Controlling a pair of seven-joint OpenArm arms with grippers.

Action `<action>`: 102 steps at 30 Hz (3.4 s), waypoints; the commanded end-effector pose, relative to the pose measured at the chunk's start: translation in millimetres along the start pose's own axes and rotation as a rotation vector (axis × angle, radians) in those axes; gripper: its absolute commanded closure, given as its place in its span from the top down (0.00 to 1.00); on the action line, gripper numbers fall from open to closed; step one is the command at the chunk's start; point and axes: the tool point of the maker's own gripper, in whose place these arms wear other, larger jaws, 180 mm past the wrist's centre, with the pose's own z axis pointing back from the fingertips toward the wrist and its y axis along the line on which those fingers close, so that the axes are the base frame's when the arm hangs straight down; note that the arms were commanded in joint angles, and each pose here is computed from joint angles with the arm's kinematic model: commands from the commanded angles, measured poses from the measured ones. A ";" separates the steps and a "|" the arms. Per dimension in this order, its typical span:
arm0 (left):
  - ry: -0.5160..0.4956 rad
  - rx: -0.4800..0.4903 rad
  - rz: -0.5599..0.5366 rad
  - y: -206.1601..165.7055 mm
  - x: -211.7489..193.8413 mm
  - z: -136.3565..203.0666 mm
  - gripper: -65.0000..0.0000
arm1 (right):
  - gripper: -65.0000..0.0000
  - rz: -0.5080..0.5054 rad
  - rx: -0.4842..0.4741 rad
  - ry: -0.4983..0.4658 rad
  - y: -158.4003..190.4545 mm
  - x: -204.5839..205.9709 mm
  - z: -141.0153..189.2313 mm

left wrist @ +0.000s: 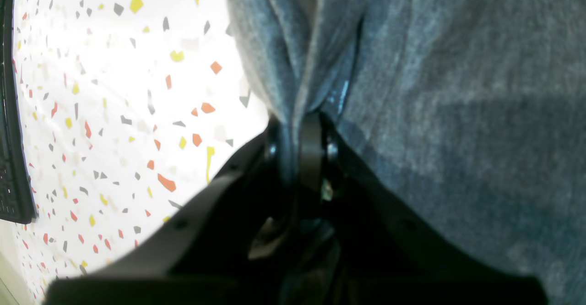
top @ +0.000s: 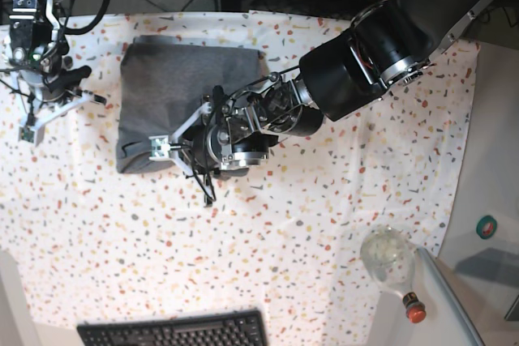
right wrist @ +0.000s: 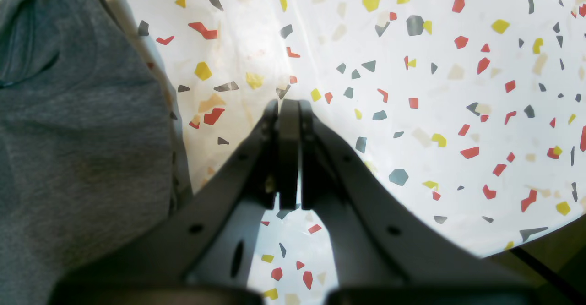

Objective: Layout the t-shirt on the table in an organized manner, then fold the t-shirt properly
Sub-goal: 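Drag the folded shirt with the left gripper toward the right gripper, then grasp the folded shirt's collar edge with both grippers and straighten it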

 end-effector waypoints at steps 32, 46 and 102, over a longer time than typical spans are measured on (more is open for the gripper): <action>-0.013 0.041 -0.020 20.1 0.1 5.2 0.00 | 0.00 0.010 0.000 -0.043 -0.7 12.7 2.2; -0.003 0.068 -0.033 30.0 11.1 12.1 0.58 | 0.00 0.008 0.004 -0.050 1.4 17.4 1.7; -0.246 0.196 0.918 -80.1 -49.7 143.0 0.00 | 0.00 0.332 0.434 -0.042 144.7 -52.3 40.8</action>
